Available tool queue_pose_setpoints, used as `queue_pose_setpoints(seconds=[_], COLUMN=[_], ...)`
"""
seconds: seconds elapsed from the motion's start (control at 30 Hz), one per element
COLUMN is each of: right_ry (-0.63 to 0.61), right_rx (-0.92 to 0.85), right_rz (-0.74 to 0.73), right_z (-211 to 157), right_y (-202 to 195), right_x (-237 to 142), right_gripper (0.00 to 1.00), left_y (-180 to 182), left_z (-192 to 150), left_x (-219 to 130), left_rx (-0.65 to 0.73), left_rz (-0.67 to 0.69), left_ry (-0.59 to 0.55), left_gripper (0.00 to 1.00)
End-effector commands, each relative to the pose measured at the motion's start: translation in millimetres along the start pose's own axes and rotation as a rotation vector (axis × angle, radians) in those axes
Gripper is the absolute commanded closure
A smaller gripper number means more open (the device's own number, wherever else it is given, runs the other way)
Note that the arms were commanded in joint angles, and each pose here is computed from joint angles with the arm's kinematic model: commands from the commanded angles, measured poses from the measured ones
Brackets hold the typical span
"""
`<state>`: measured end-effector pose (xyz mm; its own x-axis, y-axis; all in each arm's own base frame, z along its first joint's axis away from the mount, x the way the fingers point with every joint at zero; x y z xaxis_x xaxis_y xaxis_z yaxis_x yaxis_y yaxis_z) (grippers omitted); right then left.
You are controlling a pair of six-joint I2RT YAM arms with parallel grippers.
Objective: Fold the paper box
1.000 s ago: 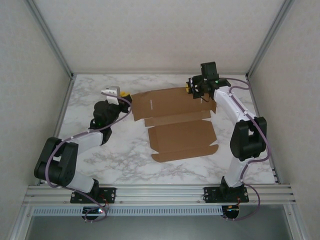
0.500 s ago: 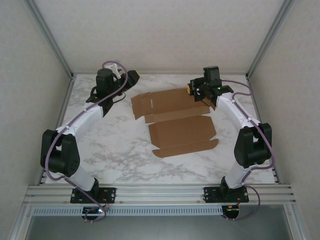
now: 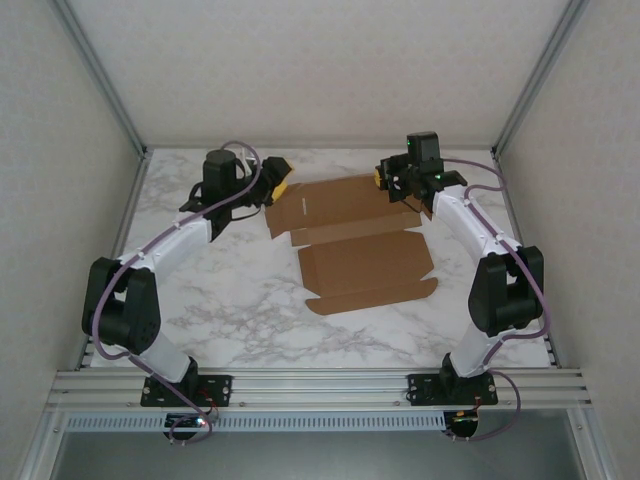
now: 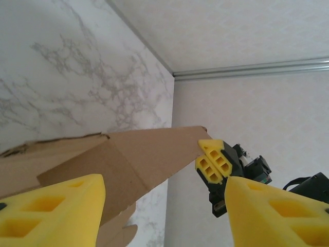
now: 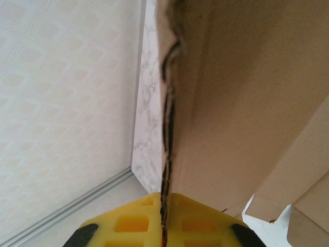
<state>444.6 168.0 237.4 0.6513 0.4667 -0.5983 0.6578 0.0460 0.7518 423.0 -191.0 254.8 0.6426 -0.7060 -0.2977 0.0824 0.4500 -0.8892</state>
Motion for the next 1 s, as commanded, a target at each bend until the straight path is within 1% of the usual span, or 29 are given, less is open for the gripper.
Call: queue_pose_setpoints(seconds=[0.0, 0.13, 0.33, 0.57, 0.77, 0.9, 0.97], right_ry=[-0.011, -0.011, -0.011, 0.004, 0.007, -0.002, -0.005], right_rx=[-0.037, -0.04, -0.042, -0.051, -0.056, -0.056, -0.058], right_rz=[0.058, 0.061, 0.054, 0.06, 0.055, 0.054, 0.05], right_z=[-3.2, -4.8, -6.3, -15.4, -18.3, -17.7, -17.6], right_y=[10.9, 11.1, 9.3, 10.6, 7.3, 5.1, 4.3], right_x=[-10.6, -9.9, -7.8, -6.6, -8.7, -12.4, -14.4], right_gripper=[0.93, 0.93, 0.93, 0.93, 0.94, 0.94, 0.94], left_y=[-9.0, -2.0, -18.1, -17.0, -17.8, -12.6, -8.7], left_z=[-9.5, -18.3, -30.1, -26.8, -17.1, -9.3, -6.0], left_x=[-1.6, 10.2, 24.4, 37.4, 43.2, 41.5, 40.3], left_rx=[-0.031, -0.059, -0.048, -0.057, -0.032, -0.025, -0.02], left_rz=[-0.043, -0.06, -0.122, -0.134, -0.125, -0.116, -0.108], left_ry=[0.019, 0.04, 0.066, 0.058, 0.048, 0.038, 0.038], left_gripper=[0.36, 0.36, 0.37, 0.39, 0.5, 0.62, 0.63])
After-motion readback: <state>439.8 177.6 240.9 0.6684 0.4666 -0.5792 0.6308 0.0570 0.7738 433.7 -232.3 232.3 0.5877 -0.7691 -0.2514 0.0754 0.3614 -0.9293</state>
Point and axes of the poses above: each hand's point on the last joint's axis, 136 mm out from that joint toward the fingers, its own x axis out along the fingers, its own y axis along the line the jaws close on, z = x × y, the point moved 3 cm from there along -x, back along the fingers, and after that the axes turned 10 degrees about x, right-handed, at the moved point
